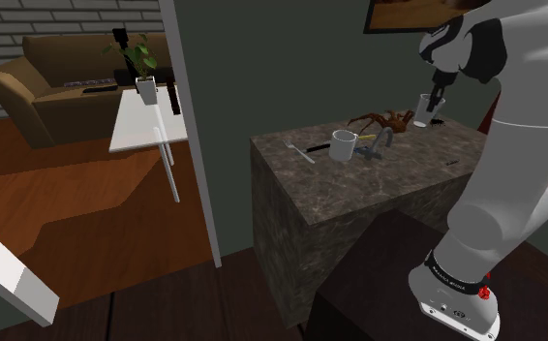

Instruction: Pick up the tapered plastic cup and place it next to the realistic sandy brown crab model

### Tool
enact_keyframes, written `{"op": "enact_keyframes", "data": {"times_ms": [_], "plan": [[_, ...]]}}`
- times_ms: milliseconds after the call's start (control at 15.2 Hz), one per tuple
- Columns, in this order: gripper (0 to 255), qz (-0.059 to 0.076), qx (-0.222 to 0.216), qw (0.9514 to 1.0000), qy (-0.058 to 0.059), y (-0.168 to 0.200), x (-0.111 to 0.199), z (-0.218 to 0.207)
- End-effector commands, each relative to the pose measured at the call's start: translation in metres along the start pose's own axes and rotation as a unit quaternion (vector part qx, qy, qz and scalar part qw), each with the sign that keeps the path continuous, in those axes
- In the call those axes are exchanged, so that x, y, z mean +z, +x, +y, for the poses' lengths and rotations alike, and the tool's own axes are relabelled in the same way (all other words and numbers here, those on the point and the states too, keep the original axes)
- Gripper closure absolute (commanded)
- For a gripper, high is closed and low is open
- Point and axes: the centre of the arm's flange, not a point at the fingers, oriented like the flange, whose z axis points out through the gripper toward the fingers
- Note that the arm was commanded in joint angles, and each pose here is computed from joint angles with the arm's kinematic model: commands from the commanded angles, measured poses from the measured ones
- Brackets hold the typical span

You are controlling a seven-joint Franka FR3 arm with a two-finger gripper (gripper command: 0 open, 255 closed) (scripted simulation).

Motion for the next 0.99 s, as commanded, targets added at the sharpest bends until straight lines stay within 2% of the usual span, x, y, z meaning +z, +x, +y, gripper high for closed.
{"op": "enact_keyframes", "data": {"times_ms": [0,924], "plan": [[255,0.0,0.0,1.0,0.0,0.001,0.011,-0.001],[255,0.0,0.0,1.0,0.0,0.001,0.084,-0.011]]}}
